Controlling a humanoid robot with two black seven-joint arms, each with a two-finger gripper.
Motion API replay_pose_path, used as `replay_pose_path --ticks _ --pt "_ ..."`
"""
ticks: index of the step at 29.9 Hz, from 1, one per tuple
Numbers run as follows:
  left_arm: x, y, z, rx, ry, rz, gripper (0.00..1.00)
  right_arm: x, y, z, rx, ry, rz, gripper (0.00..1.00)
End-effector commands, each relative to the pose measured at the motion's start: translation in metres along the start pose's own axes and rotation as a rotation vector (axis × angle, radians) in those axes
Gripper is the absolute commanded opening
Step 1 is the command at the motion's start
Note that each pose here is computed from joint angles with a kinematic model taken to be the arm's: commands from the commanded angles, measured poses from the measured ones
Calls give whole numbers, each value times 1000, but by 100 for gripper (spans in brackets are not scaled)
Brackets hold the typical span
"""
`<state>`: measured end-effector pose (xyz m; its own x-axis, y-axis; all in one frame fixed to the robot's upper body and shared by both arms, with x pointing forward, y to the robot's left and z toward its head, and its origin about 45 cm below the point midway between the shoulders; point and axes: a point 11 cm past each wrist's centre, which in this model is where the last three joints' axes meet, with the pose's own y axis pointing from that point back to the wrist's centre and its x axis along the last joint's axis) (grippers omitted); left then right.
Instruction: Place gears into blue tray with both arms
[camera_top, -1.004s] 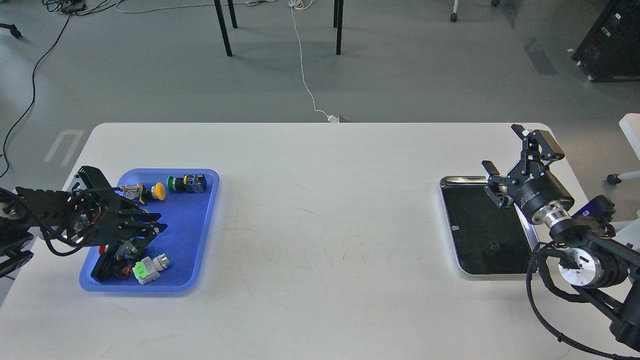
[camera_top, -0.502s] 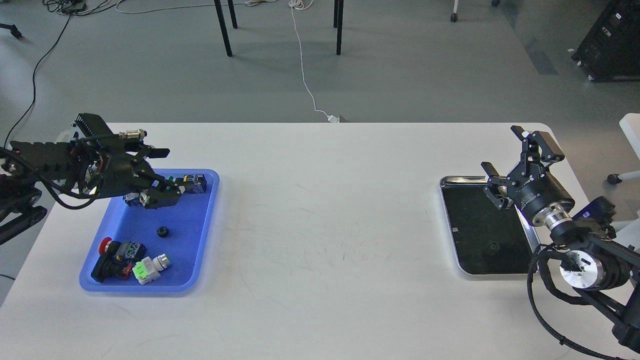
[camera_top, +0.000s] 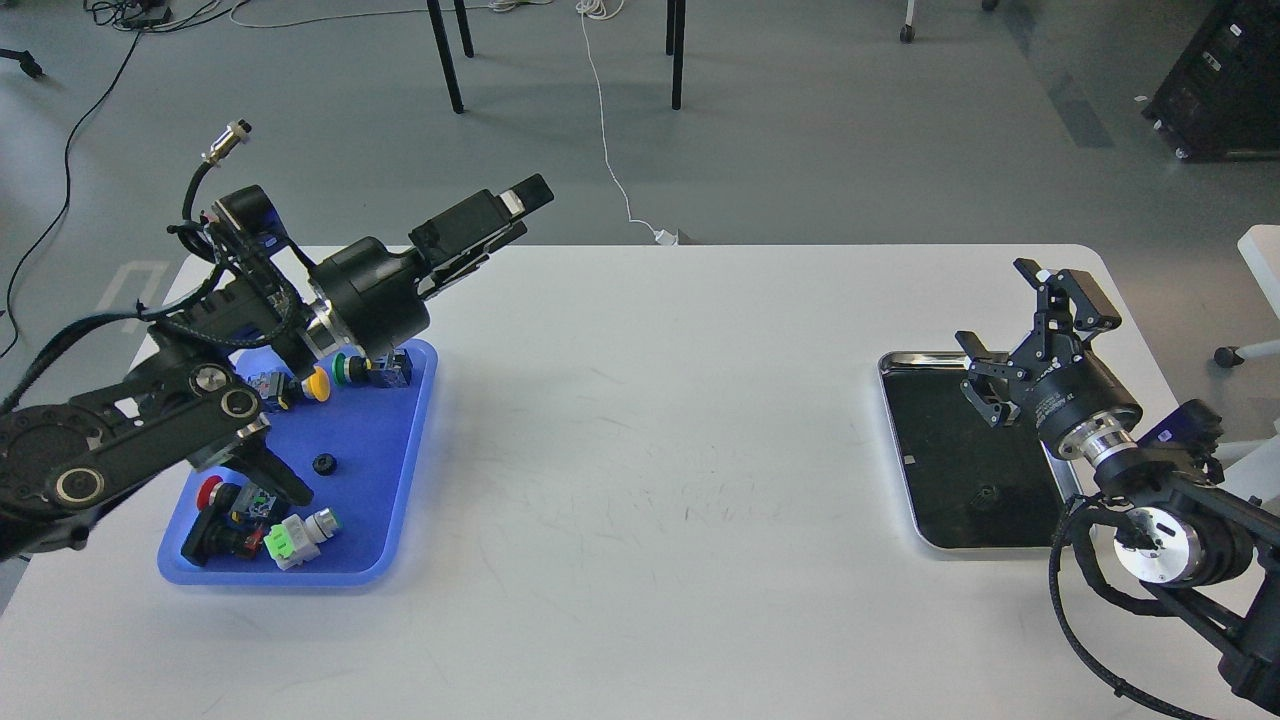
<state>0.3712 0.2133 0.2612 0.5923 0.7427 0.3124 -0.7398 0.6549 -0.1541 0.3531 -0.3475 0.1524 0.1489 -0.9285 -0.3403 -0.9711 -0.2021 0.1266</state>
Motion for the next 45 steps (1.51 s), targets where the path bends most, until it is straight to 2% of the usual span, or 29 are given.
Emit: replay_pose_path --ticks 1,3,8,13,23,31,35,40,45 --pt "7 9 -7 -77 205 212 98 -7 6 5 -16 -12 -24 98" --pt "7 17 -14 -102 316 288 98 -13 9 6 -22 -23 -46 98" --pt "-6 38 -52 -22 497 322 98 -21 13 -4 -23 8 -97 98" --pt "-13 50 -74 48 601 325 98 -30 14 -42 -16 366 -263 98" --pt "-15 49 -75 20 665 358 98 -16 24 -80 -265 1293 -633 98" --pt "-10 48 -72 -12 706 392 99 12 54 -56 -580 1819 -1040 96" --pt "-10 49 -72 -10 707 394 98 23 53 -59 -654 1949 -1127 94" --pt "-11 48 -71 -16 711 391 99 32 30 -59 -706 2058 -1146 92" --pt "-11 48 -71 -16 709 389 99 21 9 -44 -715 2118 -1218 82"
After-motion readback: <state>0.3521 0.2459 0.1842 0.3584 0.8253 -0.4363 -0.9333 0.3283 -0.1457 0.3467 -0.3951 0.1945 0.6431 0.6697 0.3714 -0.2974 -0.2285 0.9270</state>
